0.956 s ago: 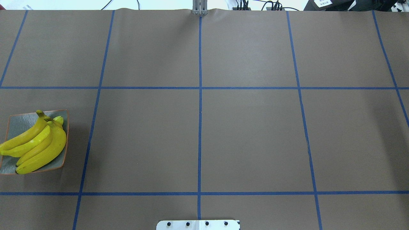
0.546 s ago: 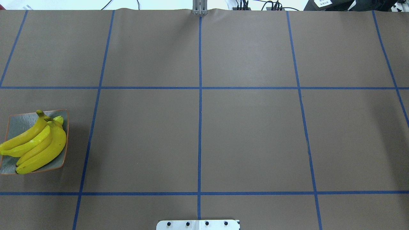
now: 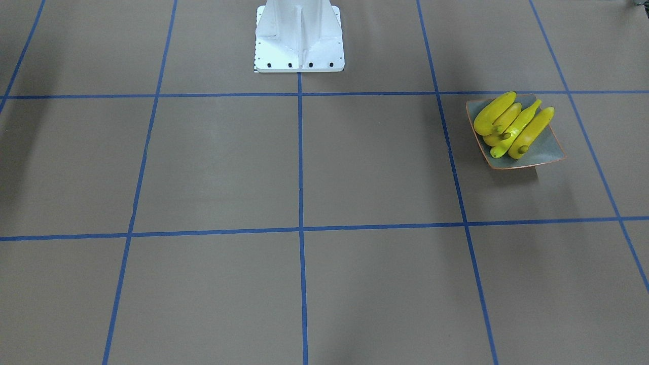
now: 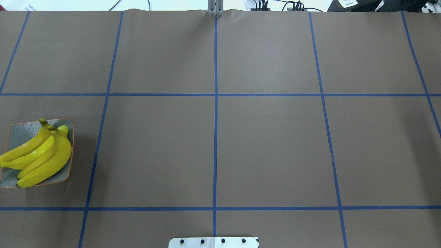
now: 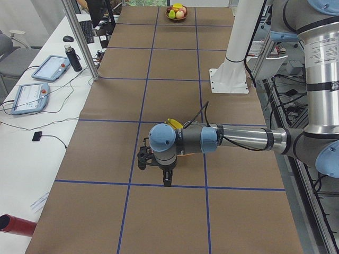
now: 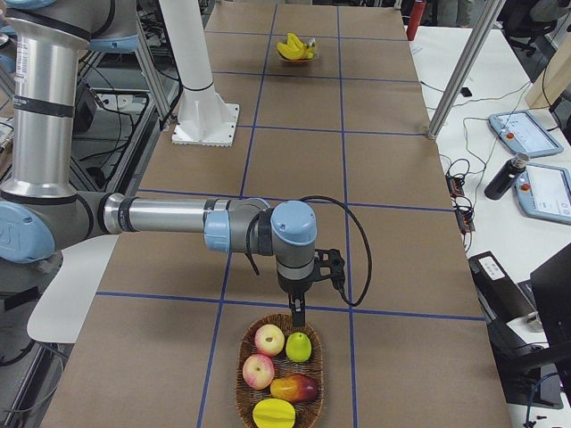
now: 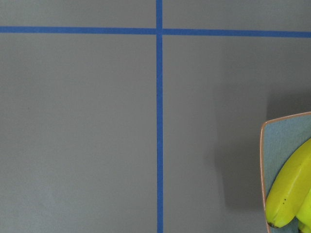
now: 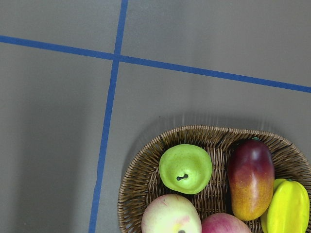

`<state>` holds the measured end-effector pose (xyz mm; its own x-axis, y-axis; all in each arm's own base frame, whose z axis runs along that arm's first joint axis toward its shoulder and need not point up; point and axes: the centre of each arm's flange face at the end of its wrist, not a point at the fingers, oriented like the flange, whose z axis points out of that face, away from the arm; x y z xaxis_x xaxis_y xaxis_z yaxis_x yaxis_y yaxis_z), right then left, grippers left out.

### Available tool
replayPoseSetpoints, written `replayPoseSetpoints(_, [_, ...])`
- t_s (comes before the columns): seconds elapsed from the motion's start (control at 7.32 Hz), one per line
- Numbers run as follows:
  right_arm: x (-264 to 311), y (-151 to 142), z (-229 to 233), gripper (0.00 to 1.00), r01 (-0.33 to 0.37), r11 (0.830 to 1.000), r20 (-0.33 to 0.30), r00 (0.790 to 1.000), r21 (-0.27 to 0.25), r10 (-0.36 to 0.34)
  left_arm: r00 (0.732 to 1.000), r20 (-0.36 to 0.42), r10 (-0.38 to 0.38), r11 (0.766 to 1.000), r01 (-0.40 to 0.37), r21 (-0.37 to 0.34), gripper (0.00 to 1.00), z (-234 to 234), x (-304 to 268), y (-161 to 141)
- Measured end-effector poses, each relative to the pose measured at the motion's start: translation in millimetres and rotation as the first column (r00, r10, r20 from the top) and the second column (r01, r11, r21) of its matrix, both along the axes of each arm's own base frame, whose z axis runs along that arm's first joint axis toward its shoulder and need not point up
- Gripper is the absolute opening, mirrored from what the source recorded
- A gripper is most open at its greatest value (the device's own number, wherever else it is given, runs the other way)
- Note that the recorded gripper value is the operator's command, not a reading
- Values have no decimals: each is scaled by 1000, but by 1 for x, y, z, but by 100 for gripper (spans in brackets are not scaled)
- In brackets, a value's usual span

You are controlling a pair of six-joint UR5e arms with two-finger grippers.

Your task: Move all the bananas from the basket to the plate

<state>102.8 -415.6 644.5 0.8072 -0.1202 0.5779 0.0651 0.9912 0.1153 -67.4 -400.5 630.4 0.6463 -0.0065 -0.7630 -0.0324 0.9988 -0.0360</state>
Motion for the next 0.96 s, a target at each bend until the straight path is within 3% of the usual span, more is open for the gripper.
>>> replayPoseSetpoints(0.41, [0,1,1,100,1,1000,2,1000,0,-1,1000,30,5,999,-4,-45,100,21,-1,13])
replayPoseSetpoints(0.96, [0,4,6,100,1,1000,-1,1000,-11,-1,999,47,7,1000,-6,-22,100,11,-2,12])
